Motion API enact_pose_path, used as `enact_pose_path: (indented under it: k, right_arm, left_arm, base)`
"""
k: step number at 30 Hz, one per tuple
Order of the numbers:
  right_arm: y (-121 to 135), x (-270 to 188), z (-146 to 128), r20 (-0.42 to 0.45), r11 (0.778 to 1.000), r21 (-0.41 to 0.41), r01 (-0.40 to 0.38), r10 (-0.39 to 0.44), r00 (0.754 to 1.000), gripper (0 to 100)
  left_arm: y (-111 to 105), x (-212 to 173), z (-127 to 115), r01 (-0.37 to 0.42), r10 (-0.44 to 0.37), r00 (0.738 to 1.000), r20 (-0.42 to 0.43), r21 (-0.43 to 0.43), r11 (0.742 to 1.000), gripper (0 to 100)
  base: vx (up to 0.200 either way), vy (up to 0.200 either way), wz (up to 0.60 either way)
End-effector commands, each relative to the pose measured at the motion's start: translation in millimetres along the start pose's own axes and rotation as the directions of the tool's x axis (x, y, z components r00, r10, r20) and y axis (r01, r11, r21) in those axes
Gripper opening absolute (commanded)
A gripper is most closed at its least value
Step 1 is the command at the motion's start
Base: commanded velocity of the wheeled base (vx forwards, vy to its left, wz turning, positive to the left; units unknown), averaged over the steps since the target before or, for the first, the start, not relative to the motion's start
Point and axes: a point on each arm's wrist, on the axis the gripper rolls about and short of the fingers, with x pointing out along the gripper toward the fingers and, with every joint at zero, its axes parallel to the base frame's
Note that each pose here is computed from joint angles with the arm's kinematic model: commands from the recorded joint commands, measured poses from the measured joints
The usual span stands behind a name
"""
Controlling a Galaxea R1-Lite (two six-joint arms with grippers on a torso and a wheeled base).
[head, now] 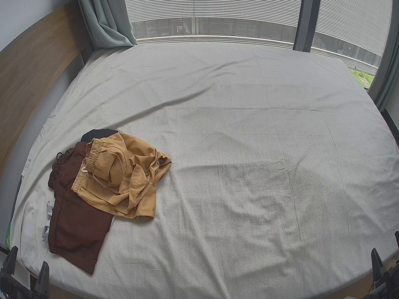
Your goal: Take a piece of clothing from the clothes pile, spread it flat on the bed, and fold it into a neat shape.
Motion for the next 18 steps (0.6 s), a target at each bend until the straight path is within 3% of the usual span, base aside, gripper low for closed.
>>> enact_pose_path:
  k: [1,18]
  right_arm:
    - [0.2,0.1,-5.2,-0.001,1.000,-0.001,0.000,0.000,1.000,100]
    - [0.2,0.1,-5.2,-0.001,1.000,0.001,0.001,-0.001,1.000,100]
  left_arm:
    - [-0.1,0.4,-5.3,-0.001,0.001,1.000,-0.007,-0.001,1.000,100]
    - [-0.3,0.3,-5.2,0.012,-0.012,1.000,-0.004,0.010,1.000,100]
  base:
    - [0.000,0.000,0.00]
    - [0.000,0.000,0.00]
